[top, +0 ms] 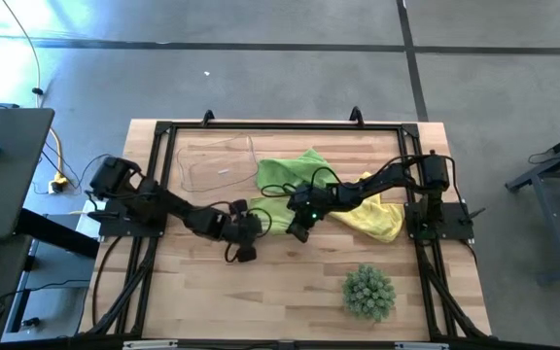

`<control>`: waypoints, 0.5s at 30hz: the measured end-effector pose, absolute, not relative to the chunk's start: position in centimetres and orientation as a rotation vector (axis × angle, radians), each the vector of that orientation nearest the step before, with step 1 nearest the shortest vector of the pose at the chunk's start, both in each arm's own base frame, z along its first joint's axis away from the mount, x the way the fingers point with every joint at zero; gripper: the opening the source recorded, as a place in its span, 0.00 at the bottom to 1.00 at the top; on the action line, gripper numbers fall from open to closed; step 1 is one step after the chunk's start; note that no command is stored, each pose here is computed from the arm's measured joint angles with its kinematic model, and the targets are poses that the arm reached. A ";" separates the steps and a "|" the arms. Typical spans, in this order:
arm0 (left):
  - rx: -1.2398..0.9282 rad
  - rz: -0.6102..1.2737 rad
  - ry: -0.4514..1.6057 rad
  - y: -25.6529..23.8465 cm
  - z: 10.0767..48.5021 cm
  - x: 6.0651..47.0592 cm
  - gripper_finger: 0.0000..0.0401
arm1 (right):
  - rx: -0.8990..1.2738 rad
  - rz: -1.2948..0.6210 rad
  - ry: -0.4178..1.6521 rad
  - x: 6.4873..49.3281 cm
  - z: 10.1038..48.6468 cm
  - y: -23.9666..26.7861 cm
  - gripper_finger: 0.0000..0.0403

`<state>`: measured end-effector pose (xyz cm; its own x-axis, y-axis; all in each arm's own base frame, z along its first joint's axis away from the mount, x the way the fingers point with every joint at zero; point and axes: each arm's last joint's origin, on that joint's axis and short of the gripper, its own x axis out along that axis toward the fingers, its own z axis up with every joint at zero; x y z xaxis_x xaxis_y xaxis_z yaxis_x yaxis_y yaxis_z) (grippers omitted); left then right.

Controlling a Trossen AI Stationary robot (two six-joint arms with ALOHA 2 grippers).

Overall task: Roll microfiber towels into tight, uniform cylinder then place into a basket
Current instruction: Roll the light green towel

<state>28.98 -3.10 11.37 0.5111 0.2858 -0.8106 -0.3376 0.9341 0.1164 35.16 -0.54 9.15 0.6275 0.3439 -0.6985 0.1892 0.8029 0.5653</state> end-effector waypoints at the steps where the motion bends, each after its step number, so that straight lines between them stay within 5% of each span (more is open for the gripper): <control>1: -0.081 0.362 0.971 -2.8 11.4 29.0 0.07 | 0.641 0.113 0.901 35.2 9.3 -0.5 0.11; 10: -0.359 0.196 0.996 -0.2 10.7 28.7 0.03 | 0.465 0.234 0.894 34.0 12.4 -0.1 0.29; 15: -0.527 0.136 1.007 0.7 10.6 28.7 0.03 | 0.075 0.265 0.818 33.6 14.3 2.7 0.29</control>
